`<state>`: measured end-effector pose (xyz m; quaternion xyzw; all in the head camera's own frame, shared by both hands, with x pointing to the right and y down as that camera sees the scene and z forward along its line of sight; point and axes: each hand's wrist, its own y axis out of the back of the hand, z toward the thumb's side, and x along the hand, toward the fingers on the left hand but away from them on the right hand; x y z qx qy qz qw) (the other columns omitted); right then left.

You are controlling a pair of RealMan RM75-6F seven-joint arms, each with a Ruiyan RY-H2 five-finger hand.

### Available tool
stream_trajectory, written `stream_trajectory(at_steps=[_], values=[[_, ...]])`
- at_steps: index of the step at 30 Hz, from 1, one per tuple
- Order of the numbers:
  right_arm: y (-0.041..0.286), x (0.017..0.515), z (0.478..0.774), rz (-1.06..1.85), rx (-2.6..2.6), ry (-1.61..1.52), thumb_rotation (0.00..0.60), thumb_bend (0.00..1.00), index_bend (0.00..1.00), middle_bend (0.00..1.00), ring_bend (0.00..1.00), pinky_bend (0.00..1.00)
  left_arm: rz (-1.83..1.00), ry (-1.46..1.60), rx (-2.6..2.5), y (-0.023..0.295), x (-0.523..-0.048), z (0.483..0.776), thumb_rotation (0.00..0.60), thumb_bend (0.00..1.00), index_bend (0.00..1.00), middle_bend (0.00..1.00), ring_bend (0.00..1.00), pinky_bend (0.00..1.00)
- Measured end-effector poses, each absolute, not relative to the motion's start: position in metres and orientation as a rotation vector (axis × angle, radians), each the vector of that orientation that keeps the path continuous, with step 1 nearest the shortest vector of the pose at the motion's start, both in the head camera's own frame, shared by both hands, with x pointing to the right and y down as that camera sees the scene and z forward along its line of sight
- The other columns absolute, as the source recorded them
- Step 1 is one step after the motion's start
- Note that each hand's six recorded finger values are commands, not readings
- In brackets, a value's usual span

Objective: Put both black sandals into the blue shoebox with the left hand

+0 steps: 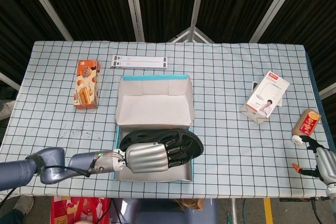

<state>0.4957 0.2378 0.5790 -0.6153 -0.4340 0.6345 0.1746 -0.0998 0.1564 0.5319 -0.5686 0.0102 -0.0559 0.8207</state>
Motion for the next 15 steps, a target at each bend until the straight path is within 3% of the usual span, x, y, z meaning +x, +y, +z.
stream_trajectory(at_steps=[15], values=[[0.238, 0.497, 0.576, 1.792, -1.742, -1.245, 0.6, 0.23, 0.21, 0.24, 0.31, 0.31, -0.075, -0.02, -1.257, 0.172, -0.091, 0.561, 0.6, 0.41, 0.14, 0.42, 0.12, 0.29]])
